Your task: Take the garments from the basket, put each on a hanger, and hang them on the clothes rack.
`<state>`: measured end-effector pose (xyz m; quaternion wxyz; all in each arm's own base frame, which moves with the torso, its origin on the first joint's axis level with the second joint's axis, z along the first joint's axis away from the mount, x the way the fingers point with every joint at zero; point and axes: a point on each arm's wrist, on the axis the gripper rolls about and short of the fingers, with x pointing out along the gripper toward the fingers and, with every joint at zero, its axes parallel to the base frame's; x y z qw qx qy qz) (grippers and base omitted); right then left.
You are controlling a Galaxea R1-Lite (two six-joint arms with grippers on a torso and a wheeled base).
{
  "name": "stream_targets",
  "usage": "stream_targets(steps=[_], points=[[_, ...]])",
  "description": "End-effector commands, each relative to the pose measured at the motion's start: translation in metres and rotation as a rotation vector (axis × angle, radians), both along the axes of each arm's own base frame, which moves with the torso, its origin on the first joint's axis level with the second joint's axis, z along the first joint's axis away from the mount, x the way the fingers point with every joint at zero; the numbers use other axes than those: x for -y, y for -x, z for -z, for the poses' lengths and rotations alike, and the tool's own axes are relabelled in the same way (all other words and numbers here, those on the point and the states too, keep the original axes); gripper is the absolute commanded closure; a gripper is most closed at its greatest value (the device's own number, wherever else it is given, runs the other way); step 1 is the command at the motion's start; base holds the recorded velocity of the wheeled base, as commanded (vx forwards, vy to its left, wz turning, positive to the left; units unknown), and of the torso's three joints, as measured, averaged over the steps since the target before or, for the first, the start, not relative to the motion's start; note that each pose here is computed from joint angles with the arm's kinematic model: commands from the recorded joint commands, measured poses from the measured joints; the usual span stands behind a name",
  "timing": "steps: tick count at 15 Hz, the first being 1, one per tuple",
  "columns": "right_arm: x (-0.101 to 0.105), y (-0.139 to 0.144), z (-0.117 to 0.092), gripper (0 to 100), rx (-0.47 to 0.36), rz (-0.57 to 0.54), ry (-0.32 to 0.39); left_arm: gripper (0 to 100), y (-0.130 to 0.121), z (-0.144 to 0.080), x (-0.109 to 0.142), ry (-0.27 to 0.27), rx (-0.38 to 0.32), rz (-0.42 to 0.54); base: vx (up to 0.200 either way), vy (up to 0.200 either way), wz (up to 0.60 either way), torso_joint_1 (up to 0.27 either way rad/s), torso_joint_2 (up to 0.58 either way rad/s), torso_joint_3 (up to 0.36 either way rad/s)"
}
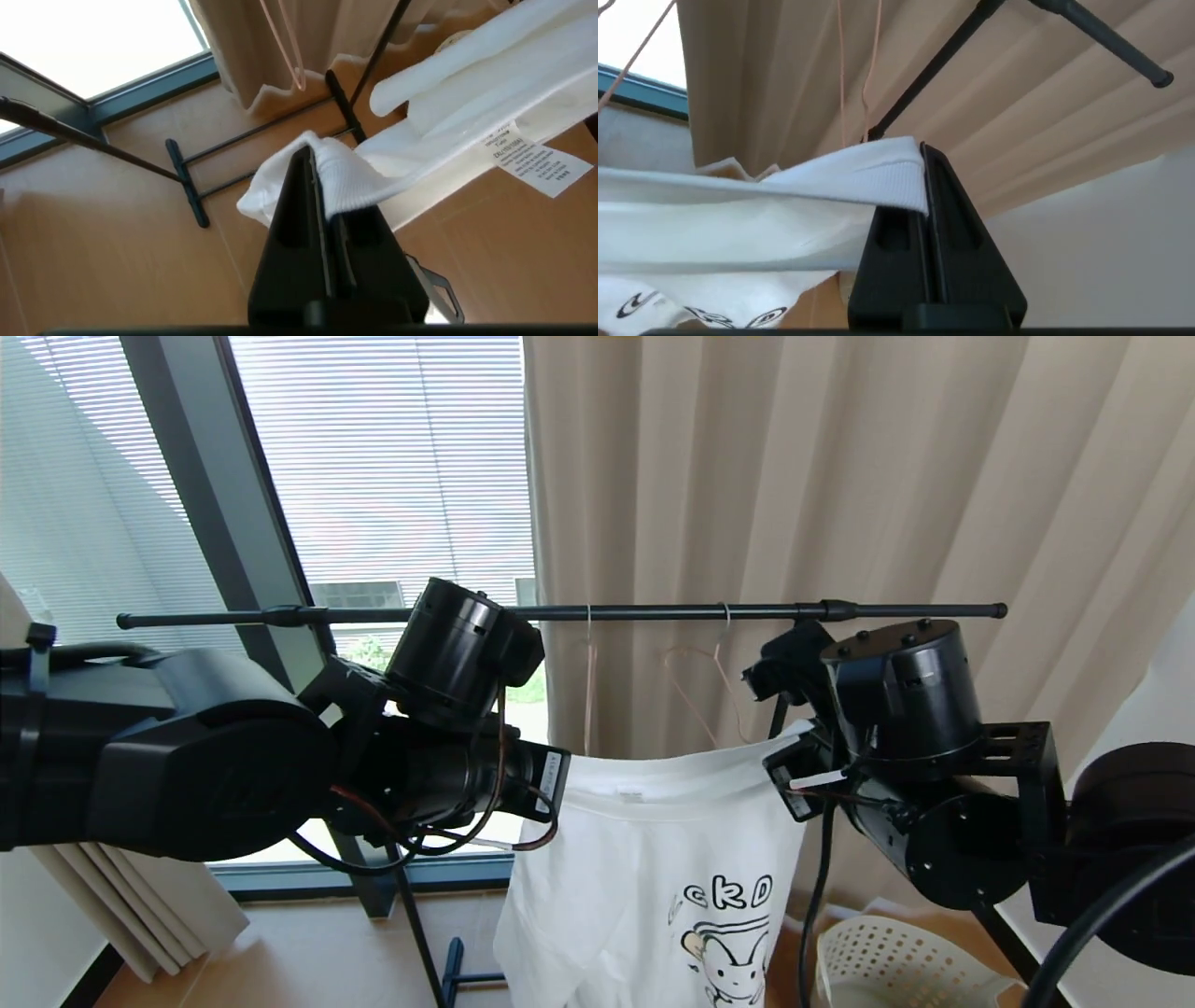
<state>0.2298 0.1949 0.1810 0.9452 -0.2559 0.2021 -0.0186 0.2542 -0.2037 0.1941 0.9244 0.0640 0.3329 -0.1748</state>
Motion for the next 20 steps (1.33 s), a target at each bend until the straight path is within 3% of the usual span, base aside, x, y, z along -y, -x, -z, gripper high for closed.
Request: stream_targets(steps=[1, 2, 5, 9, 13, 16, 17, 20], points=[[0.0, 0.029, -0.013, 100, -0.03, -0.072, 0.03, 100, -0.022, -0.01, -0.002, 0.016, 0.04, -0.023, 0.0, 0.0, 0.0, 0.0, 0.0, 0.0], [-0.002, 0.04, -0.015, 100, -0.059, -0.103, 0.049, 100, -0.031, -0.012, -0.001, 0.007, 0.055, -0.005, 0.0, 0.0, 0.0, 0.0, 0.0, 0.0], [-0.019, 0.058, -0.018, 100, -0.081, -0.158, 0.012, 100, -0.042, -0.015, 0.006, -0.014, 0.085, 0.05, 0.0, 0.0, 0.0, 0.0, 0.0, 0.0], [-0.06, 0.077, -0.016, 100, -0.114, -0.212, -0.102, 100, -0.056, -0.028, 0.026, 0.028, 0.14, 0.074, 0.0, 0.0, 0.0, 0.0, 0.0, 0.0], [-0.081, 0.089, -0.006, 100, -0.153, -0.237, -0.117, 100, -0.056, -0.033, 0.031, 0.072, 0.139, 0.124, 0.0, 0.0, 0.0, 0.0, 0.0, 0.0], [-0.101, 0.093, -0.01, 100, -0.196, -0.274, -0.252, 100, -0.058, -0.039, 0.037, 0.12, 0.145, 0.132, 0.0, 0.0, 0.0, 0.0, 0.0, 0.0], [-0.101, 0.093, -0.01, 100, -0.196, -0.274, -0.252, 100, -0.058, -0.039, 0.037, 0.12, 0.145, 0.132, 0.0, 0.0, 0.0, 0.0, 0.0, 0.0], [-0.105, 0.096, -0.024, 100, -0.263, -0.333, -0.41, 100, -0.056, -0.04, 0.037, 0.141, 0.13, 0.167, 0.0, 0.0, 0.0, 0.0, 0.0, 0.0]])
